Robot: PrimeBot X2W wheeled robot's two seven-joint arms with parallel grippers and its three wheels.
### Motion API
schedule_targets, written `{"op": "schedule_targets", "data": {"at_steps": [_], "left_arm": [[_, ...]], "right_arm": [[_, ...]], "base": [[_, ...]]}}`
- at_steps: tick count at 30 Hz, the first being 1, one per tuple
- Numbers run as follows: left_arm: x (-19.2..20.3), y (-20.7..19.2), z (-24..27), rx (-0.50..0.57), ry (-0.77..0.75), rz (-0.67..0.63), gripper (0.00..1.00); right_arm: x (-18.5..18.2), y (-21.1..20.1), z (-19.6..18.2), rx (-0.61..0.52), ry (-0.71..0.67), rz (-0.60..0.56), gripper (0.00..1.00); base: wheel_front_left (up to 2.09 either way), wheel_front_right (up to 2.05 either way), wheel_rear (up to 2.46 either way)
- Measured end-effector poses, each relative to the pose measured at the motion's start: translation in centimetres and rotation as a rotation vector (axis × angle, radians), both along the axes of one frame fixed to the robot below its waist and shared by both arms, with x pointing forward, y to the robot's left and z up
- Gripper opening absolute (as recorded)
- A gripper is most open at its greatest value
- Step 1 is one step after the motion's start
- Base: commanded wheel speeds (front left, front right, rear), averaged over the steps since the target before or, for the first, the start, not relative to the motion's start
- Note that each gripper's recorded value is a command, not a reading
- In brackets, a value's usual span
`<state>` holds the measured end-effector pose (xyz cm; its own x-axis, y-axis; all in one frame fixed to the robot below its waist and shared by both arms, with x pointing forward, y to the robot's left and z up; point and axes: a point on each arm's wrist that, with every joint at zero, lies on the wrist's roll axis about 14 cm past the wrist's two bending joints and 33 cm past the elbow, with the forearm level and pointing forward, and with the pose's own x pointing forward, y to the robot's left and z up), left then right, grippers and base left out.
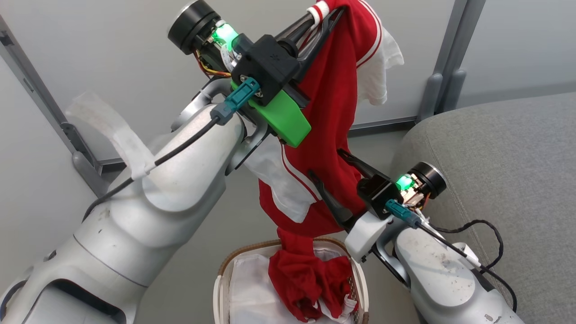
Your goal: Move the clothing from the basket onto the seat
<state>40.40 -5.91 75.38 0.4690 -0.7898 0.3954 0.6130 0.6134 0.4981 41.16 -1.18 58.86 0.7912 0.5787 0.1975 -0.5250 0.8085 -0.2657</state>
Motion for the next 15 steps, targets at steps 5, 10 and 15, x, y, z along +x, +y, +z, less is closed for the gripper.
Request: {"op": "schedule_targets", "data": {"at_steps": [5,10,15], "left_arm": [[-0.8,-0.1,0.4,-0.018,0.007,-0.021,0.0],[-0.5,0.5,-0.5,-0.028,0.047,-0.01,0.0],[0.2,1.3,-1.7,-0.043,0.093,0.013,0.0]], "right_arm": [[0.2,0.3,0.6,-0.001,-0.009,0.009,0.0],[0.2,0.4,1.1,0.01,-0.018,0.01,0.0],[0.1,0.2,1.4,0.016,-0.026,0.007,0.0]], "base": [[0.0,0.0,0.0],[0.0,0.0,0.0],[0.0,0.0,0.0]]}}
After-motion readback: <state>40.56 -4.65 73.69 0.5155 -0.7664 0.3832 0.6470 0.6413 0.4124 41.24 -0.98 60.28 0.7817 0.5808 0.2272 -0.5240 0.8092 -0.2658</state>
